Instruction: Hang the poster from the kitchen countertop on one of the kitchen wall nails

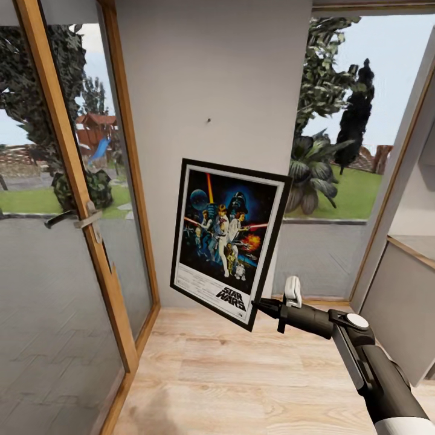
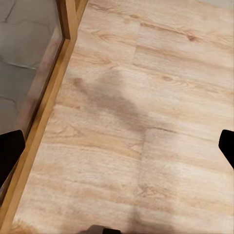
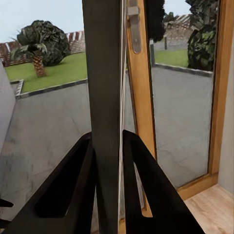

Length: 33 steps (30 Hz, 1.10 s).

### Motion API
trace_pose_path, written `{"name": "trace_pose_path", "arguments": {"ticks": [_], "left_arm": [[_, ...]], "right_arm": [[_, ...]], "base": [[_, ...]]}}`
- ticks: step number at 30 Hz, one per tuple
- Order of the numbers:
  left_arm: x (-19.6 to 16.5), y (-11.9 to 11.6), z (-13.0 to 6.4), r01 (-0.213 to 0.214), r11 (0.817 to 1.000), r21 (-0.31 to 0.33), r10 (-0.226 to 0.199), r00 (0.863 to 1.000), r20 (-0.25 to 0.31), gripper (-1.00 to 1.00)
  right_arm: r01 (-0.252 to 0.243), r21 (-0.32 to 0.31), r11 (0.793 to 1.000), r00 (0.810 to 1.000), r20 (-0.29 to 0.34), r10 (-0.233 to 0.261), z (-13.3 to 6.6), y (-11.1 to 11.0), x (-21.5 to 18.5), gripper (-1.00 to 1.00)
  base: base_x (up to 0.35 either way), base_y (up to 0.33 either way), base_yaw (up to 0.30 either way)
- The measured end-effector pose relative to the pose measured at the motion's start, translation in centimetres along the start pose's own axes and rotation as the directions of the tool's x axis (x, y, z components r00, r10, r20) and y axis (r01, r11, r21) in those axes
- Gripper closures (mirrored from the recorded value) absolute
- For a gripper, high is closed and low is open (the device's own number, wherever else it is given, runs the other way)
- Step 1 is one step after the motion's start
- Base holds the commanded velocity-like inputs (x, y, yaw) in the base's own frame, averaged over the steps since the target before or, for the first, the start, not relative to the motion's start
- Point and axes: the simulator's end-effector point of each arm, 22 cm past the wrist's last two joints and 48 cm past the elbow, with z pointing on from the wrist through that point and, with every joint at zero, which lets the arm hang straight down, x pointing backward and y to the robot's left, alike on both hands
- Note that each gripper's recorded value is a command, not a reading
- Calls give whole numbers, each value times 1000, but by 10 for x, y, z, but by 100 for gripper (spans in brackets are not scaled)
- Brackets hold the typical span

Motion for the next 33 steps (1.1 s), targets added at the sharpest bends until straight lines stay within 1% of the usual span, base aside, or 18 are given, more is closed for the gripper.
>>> {"name": "trace_pose_path", "arguments": {"ticks": [11, 12, 13, 14, 15, 16, 17, 19, 21, 24, 30, 33], "left_arm": [[0, 0, 0, -1, 1000, 1, 1, 1000, 0, -100], [1, -1, 0, -3, 1000, 3, 3, 1000, -3, -100], [1, -1, 0, -3, 1000, 4, 3, 1000, -3, -100], [1, -2, 0, -3, 1000, 4, 3, 1000, -3, -100], [1, -2, 0, -3, 1000, 4, 3, 1000, -3, -100], [1, -2, 0, -3, 1000, 4, 3, 1000, -3, -100], [1, -2, 0, -3, 1000, 5, 3, 1000, -3, -100], [1, -2, 0, -4, 1000, 5, 4, 1000, -3, -100], [1, -2, 0, -4, 1000, 5, 4, 1000, -3, -100], [1, -2, 0, -3, 1000, 4, 3, 1000, -3, -100], [1, -2, 0, -3, 1000, 5, 3, 1000, -3, -100], [1, -2, 0, -4, 1000, 6, 4, 1000, -3, -100]], "right_arm": [[-12, 0, 1000, 1000, -1, 12, -1, -1, 3, 100], [-53, 0, 999, 998, -16, 53, 0, -1, 3, 100], [-71, -2, 997, 997, -23, 71, 0, 0, 2, 100], [-76, -3, 997, 997, -25, 76, 1, 0, 1, 100], [-81, -6, 997, 996, -27, 81, 2, -1, -3, 100], [-67, -23, 998, 998, -19, 66, 9, -6, -31, 100], [-77, -44, 996, 997, -21, 76, 13, -6, -49, 100], [-82, -64, 995, 996, -24, 81, 15, -5, -61, 100], [-72, -91, 993, 997, -19, 71, 18, -3, -80, 100], [-44, -111, 993, 999, -10, 43, 20, -2, -103, 100], [15, -125, 992, 1000, 11, -14, 24, -3, -138, 100], [54, -138, 989, 998, 17, -53, 29, -1, -157, 100]], "base": [[1, 0, 0], [0, 0, 0], [0, 0, 0], [0, 0, 0], [0, 0, 0], [0, 0, 0], [0, 0, 0], [0, 0, 0], [0, 0, 0], [0, 0, 0], [0, 0, 0], [0, 0, 0]]}}
